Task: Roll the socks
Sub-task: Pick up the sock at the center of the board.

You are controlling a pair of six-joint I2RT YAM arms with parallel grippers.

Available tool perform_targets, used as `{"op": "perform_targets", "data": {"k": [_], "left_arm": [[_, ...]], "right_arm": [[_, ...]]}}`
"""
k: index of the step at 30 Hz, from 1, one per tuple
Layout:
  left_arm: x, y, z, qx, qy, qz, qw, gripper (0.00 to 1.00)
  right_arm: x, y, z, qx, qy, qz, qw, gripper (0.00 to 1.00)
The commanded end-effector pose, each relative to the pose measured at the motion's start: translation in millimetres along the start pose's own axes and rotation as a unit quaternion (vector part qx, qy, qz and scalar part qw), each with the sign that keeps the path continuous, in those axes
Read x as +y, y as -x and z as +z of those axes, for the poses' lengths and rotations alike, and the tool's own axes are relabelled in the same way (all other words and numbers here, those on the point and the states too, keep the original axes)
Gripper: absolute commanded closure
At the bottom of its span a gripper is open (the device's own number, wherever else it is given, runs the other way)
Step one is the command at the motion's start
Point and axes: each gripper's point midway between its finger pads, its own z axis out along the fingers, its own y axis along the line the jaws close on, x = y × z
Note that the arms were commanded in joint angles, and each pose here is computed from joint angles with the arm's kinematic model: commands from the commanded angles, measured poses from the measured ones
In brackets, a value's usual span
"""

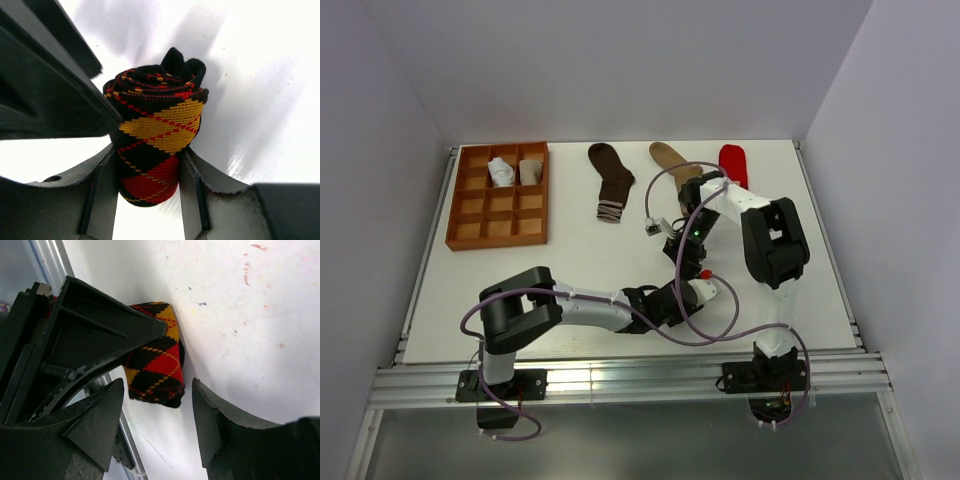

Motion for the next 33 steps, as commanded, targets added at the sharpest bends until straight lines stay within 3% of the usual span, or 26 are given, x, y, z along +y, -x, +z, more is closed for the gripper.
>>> {"op": "perform_targets", "data": {"k": [1, 7, 12, 17, 21, 33], "left_arm": [[-33.2, -79.0, 1.9, 0.122, -0.08, -0.001, 0.989, 1.0], [-31.7, -74.0, 1.4, 0.118, -0.084, -0.015, 0.989, 1.0], [-26.1, -65.4, 0.0, 0.109, -0.09, -0.033, 0.989, 1.0], [-20.4, -55.7, -1.6, 0.098, -0.088, -0.05, 0.99, 1.0], [-6.9, -37.9, -6.6, 0.074, -0.08, -0.079, 0.991, 1.0], [77.3, 28.0, -36.9, -0.037, -0.033, -0.212, 0.976, 1.0]], "right_arm": [[-6.3, 6.6, -20.7, -0.032, -0.053, -0.011, 0.998, 0.36], [-23.9, 16.0, -71.1, -0.112, -0.177, 0.017, 0.978, 0.36], [-31.8, 30.0, -130.8, -0.207, -0.306, 0.04, 0.928, 0.36], [-22.5, 26.3, -176.5, -0.273, -0.367, 0.056, 0.888, 0.36], [-14.1, 14.2, -199.8, -0.282, -0.425, 0.058, 0.858, 0.36], [15.4, -2.7, -220.5, -0.31, -0.485, 0.049, 0.816, 0.34]]}}
